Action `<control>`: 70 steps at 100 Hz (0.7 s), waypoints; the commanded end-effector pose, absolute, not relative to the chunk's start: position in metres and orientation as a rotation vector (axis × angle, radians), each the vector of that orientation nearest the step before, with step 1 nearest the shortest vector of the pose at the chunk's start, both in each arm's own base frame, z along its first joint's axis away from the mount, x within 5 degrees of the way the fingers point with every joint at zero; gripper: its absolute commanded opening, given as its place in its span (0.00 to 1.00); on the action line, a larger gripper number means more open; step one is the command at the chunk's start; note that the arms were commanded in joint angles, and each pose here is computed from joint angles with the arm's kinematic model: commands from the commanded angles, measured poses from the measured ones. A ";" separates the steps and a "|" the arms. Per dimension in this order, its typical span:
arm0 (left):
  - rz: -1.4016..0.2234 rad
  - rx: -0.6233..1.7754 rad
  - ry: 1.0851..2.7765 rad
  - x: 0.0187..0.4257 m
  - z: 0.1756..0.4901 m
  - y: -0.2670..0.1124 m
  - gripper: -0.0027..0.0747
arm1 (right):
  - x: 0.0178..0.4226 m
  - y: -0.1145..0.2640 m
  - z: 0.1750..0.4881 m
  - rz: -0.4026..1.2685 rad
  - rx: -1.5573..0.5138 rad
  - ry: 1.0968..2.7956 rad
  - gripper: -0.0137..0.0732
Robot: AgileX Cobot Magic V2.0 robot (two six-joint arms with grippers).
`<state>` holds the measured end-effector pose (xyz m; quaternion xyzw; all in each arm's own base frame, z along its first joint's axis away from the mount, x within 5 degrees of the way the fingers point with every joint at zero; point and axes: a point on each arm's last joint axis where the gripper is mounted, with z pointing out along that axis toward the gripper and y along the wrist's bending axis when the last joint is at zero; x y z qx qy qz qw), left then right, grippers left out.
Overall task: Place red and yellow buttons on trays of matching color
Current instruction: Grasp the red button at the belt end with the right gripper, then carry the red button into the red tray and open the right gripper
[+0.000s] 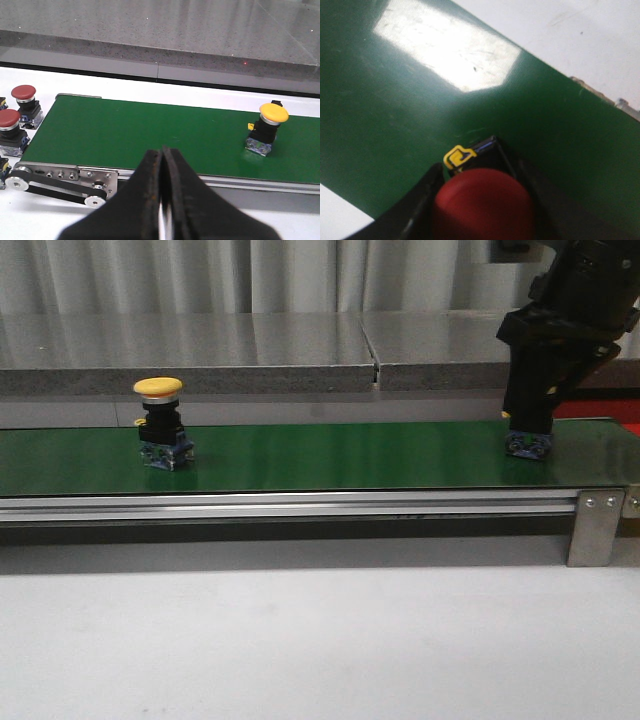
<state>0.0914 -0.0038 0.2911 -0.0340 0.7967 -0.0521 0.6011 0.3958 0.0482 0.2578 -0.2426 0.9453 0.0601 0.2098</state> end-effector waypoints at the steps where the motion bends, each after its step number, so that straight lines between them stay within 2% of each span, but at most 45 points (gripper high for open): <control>1: -0.131 -0.082 1.742 0.093 0.306 -0.004 0.01 | 0.392 0.046 0.286 0.146 -0.664 2.557 0.27; 12: -0.132 -0.081 1.742 0.093 0.306 -0.004 0.01 | 0.393 0.043 0.292 0.141 -0.642 2.546 0.24; 25: -0.131 -0.082 1.742 0.093 0.306 -0.004 0.01 | 0.400 0.028 0.316 0.130 -0.529 2.508 0.24; 46: -0.131 -0.082 1.742 0.093 0.306 -0.004 0.01 | 0.411 -0.028 0.354 0.058 -0.301 2.420 0.24; 58: -0.132 -0.081 1.742 0.093 0.306 -0.004 0.01 | 0.418 -0.063 0.352 0.024 -0.193 2.422 0.24; 70: -0.131 -0.082 1.742 0.093 0.306 -0.004 0.01 | 0.429 -0.086 0.333 0.008 -0.126 2.449 0.24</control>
